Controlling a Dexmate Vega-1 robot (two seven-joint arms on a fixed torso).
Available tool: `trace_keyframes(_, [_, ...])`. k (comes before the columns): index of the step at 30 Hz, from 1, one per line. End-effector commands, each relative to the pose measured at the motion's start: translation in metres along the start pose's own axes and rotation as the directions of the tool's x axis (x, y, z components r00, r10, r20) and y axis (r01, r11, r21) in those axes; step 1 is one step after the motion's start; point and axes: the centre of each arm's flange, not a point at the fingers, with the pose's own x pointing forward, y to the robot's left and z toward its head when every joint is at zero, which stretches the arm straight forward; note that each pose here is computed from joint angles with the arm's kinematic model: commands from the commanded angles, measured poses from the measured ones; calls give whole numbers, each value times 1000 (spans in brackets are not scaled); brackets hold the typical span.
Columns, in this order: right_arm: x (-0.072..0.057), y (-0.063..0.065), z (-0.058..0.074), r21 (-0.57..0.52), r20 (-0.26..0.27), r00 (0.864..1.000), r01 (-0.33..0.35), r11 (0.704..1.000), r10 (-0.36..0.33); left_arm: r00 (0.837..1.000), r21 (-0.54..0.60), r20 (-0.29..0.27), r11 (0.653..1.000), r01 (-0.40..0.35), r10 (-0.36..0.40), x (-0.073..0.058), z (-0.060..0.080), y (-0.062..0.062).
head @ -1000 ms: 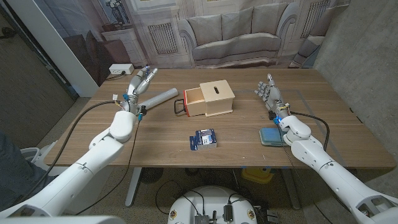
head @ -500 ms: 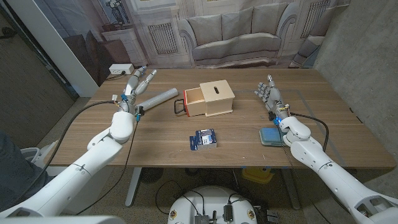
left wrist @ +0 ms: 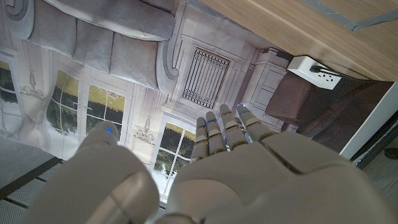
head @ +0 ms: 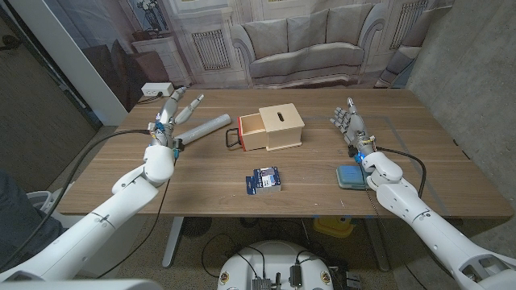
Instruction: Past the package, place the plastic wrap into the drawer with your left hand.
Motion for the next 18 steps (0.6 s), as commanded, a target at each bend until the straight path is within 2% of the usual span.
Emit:
trace_keyframes(1, [-2,0,-1,4,0,1000,9,1000,-9,1000,81,-15,996,-24,26,-3,-1,5])
trace_keyframes(11, [-3,2,-2,6,2,1000,18,1000,-18,999,166,-39,986,-27,34,-5,-5,5])
trace_keyframes(18, [-2,4,-3,10,0,1000,17,1000,-17,998,174,-62,985,-11,22,-3,-9,6])
